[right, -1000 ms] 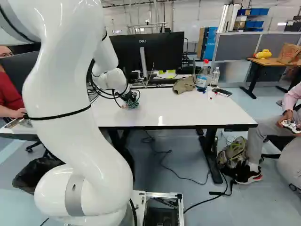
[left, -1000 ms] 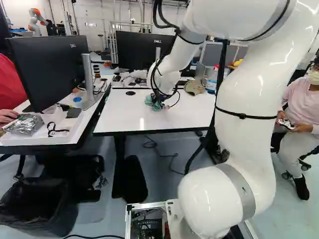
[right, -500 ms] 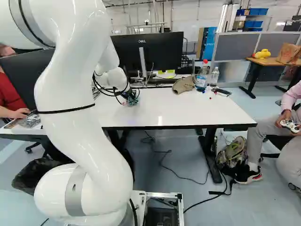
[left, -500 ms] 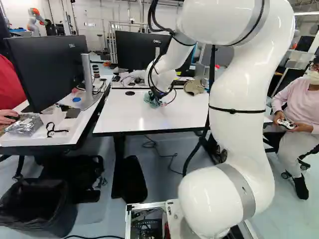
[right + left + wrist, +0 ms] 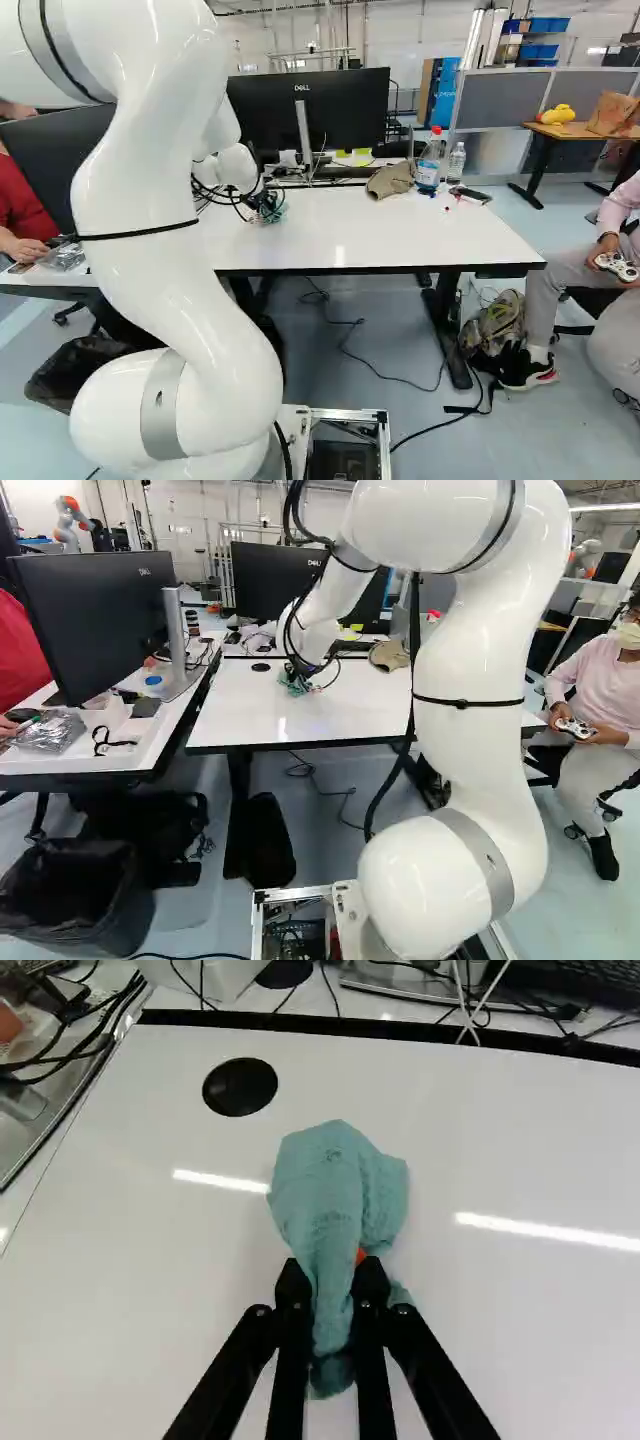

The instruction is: Clean the table with the green towel

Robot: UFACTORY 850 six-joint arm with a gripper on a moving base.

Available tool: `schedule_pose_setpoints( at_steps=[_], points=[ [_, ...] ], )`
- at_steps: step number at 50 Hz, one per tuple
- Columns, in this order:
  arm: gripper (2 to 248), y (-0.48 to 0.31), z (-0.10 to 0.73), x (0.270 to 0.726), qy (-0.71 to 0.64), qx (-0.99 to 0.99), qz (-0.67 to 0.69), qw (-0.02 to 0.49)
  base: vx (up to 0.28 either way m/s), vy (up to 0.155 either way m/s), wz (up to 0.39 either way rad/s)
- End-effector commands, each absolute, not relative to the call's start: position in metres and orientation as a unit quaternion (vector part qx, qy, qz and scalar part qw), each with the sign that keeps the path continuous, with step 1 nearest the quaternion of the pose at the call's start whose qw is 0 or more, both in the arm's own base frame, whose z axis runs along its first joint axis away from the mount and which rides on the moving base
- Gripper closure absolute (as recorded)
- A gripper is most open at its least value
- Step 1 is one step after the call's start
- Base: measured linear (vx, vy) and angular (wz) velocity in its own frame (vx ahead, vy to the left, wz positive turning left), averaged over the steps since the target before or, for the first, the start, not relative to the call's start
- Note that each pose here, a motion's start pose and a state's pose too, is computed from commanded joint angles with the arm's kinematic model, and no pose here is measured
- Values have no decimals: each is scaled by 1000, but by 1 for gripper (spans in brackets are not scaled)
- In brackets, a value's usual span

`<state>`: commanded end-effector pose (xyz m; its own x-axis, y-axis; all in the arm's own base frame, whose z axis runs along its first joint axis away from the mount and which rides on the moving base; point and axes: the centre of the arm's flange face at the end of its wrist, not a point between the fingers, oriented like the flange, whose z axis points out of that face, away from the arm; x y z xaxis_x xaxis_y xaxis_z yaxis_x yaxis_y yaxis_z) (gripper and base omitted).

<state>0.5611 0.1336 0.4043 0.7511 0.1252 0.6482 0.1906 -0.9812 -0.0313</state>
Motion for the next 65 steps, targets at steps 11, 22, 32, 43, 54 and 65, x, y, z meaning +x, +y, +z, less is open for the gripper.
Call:
schedule_pose_setpoints(
  at_steps=[11,22,32,43,54,65],
  points=[
    [202,146,405,546,-97,-934,-339,52,0,0,0],
    [202,154,406,527,-109,-935,-334,55,0,0,0],
    [202,158,407,508,-116,-935,-330,57,0,0,0],
    [202,151,408,489,-116,-937,-326,56,0,0,0],
    [202,135,408,478,-105,-939,-323,52,0,0,0],
    [202,116,408,473,-89,-941,-323,46,0,0,0]
  ],
)
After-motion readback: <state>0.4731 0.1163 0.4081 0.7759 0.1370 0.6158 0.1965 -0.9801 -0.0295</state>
